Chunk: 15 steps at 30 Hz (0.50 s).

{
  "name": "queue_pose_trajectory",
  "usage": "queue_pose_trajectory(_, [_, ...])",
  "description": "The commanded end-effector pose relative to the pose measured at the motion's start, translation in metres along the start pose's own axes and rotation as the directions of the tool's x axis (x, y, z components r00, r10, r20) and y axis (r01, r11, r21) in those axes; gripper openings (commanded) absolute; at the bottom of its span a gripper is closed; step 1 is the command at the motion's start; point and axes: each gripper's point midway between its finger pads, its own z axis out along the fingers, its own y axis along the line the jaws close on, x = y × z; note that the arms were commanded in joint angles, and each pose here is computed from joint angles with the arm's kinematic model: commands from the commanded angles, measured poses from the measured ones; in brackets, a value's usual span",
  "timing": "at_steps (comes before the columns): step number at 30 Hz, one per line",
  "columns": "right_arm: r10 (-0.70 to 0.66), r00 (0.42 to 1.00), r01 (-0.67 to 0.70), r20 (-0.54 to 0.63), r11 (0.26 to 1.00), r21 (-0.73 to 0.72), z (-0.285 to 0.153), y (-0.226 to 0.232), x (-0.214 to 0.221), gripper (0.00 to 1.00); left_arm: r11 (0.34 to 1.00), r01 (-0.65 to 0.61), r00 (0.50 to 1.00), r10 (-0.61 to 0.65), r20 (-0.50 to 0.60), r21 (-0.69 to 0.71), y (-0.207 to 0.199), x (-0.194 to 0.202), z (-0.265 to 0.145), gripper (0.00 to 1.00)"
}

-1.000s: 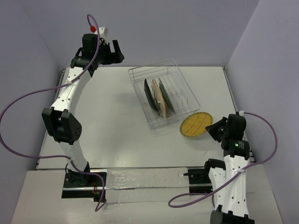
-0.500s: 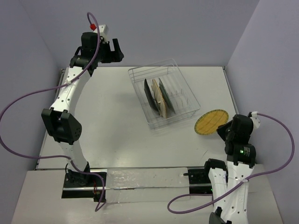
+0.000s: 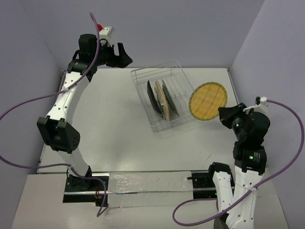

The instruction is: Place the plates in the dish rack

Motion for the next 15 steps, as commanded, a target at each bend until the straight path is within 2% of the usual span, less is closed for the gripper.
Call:
queue_pose_trajectory(1, [-0.057,0.996,0.077,0.065,0.929,-0.362,0.000,0.074,-0.027,0.00,0.942,-0.130,0.991,0.112,0.075,0.310,-0.075,-0.014,-0.032,0.99])
queue_pose_trajectory(4, [-0.045,0.999,0.042,0.005,0.889,-0.455,0.009,0.087,-0.019,0.00,0.896,-0.168,0.986,0.150,0.075,0.411,-0.115,-0.002,-0.038,0.99])
queue_pose_trajectory(7, [-0.029,1.000,0.021,-0.006,0.832,-0.554,0.008,0.106,-0.021,0.00,0.864,-0.170,0.985,0.161,0.060,0.474,-0.142,0.010,-0.035,0.99])
queue_pose_trajectory(11, [-0.019,0.999,-0.008,-0.036,0.772,-0.636,0.010,0.121,-0.020,0.00,0.763,-0.074,0.994,0.110,-0.016,0.642,-0.180,0.033,-0.035,0.99])
queue_pose_trajectory(12, [-0.022,0.998,-0.018,-0.055,0.770,-0.638,0.012,0.120,-0.016,0.00,0.760,-0.061,0.995,0.098,-0.021,0.647,-0.182,0.034,-0.032,0.99])
queue_pose_trajectory(14, [-0.019,0.998,-0.023,-0.055,0.737,-0.676,0.011,0.128,-0.017,0.00,0.699,-0.041,0.995,0.096,-0.037,0.714,-0.198,0.041,-0.034,0.99])
queue_pose_trajectory(15, [-0.012,0.998,-0.036,-0.066,0.739,-0.673,0.013,0.127,-0.016,0.00,0.688,-0.035,0.994,0.099,-0.046,0.724,-0.202,0.045,-0.034,0.99])
